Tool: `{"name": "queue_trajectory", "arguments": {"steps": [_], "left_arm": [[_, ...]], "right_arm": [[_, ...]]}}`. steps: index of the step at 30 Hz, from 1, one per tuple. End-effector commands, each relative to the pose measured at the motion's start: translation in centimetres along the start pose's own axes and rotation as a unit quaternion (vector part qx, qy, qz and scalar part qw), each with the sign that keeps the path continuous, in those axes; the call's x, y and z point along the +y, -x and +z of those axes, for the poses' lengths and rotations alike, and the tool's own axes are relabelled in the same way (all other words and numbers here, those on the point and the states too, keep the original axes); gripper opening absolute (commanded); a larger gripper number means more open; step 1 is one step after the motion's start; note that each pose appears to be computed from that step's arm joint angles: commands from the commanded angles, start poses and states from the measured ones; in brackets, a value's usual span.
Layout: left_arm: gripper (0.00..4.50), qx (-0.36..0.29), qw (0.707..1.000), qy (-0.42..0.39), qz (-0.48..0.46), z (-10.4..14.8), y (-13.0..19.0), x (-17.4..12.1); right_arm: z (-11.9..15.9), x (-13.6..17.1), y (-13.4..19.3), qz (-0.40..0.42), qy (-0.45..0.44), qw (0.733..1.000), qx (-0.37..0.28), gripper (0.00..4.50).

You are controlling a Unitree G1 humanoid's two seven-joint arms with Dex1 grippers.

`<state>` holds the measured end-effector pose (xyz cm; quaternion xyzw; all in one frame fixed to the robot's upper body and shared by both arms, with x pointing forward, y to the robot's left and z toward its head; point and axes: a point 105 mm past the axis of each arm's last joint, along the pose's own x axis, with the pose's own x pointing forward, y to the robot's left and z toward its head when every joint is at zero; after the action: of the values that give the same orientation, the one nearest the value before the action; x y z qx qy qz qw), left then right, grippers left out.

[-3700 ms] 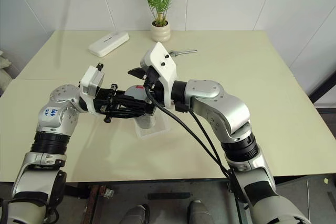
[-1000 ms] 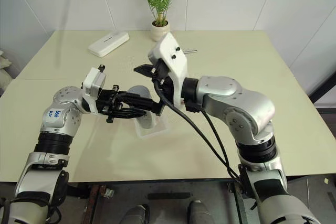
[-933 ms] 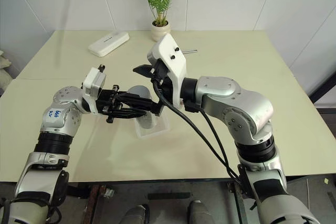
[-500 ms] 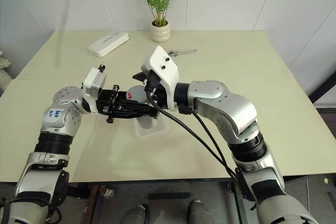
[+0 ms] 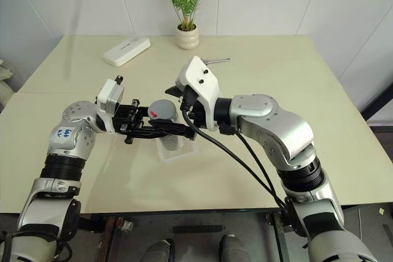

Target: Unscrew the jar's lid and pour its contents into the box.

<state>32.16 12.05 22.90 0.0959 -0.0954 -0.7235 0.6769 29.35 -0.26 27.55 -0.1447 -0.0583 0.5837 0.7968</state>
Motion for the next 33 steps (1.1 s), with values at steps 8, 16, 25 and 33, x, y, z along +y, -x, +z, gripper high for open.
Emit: {"name": "queue_trajectory", "arguments": {"steps": [8, 16, 25, 33], "left_arm": [[1.97, -0.002, 0.999, -0.032, -0.011, 1.25, -0.29, 0.14], [1.97, -0.002, 0.999, -0.034, -0.008, 1.27, -0.23, 0.16], [1.97, -0.002, 0.999, -0.034, -0.007, 1.24, -0.21, 0.14], [1.97, -0.002, 0.999, -0.035, -0.008, 1.23, -0.2, 0.15]], "right_arm": [[1.48, 0.81, 0.78, 0.011, 0.02, 0.999, -0.026, 4.47], [1.45, 1.08, 0.6, 0.02, 0.014, 0.999, -0.027, 4.47], [1.62, 1.17, 0.56, 0.026, 0.016, 0.999, -0.027, 4.1], [1.75, 1.26, 0.38, 0.029, 0.015, 0.999, -0.03, 3.94]]}}
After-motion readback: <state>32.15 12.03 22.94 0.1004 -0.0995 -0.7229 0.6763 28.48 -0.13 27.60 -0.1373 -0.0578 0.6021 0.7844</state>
